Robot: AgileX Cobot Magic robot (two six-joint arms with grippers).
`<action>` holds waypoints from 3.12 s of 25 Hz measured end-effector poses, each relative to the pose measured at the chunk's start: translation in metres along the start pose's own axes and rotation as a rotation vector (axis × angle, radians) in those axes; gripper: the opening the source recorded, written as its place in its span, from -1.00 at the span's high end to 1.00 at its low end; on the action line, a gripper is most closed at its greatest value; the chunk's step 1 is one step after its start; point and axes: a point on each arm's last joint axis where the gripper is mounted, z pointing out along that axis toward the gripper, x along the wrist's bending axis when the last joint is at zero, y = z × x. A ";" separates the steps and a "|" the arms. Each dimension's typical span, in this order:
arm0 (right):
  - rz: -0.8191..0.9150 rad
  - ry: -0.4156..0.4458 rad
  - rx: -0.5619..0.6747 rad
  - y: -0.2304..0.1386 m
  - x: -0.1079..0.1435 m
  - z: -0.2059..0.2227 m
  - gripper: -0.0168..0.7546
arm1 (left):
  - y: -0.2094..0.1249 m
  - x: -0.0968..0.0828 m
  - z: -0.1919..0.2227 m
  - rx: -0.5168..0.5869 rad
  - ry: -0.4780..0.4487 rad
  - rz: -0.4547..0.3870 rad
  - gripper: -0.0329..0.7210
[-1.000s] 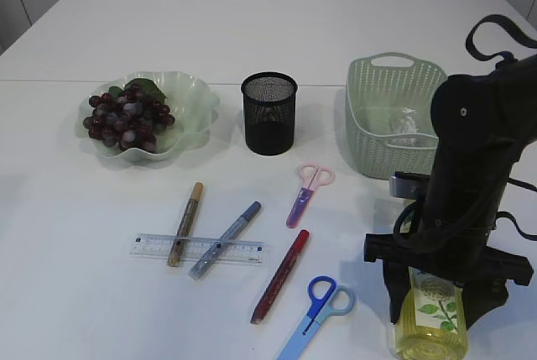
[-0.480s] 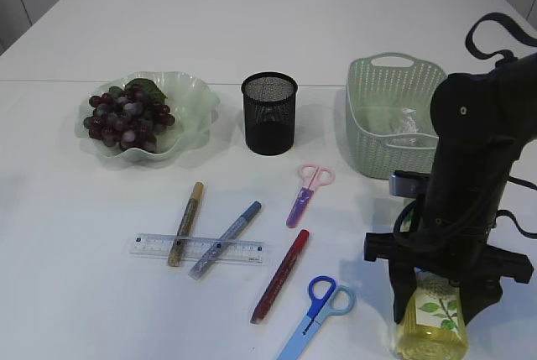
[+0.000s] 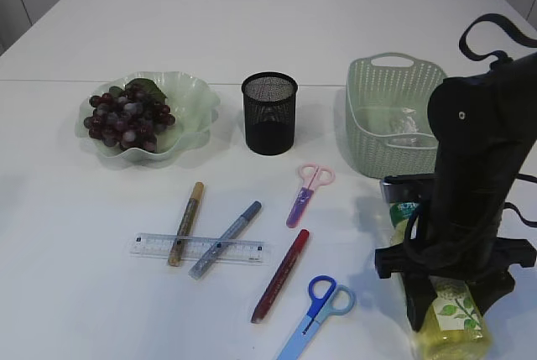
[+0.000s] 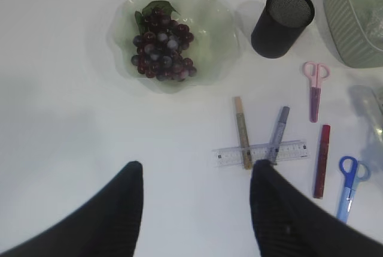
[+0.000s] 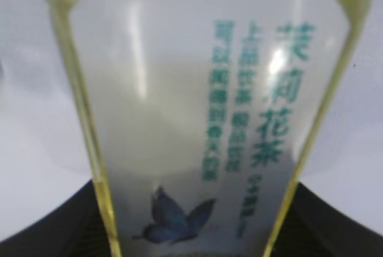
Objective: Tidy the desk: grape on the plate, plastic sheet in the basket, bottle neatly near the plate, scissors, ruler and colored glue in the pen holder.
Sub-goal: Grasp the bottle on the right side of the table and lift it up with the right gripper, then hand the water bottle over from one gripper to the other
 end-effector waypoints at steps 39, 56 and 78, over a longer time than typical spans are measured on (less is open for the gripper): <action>-0.573 0.309 -0.641 -0.053 0.014 -0.098 -0.26 | 0.004 -0.002 0.014 0.038 -0.025 -0.010 -0.04; -0.982 0.660 -0.857 -0.076 0.044 -0.128 -0.26 | -0.010 -0.001 0.081 0.042 -0.088 0.067 -0.04; -1.050 0.837 -1.007 -0.099 0.049 -0.157 -0.26 | -0.076 0.005 0.193 -0.099 -0.188 -0.058 -0.04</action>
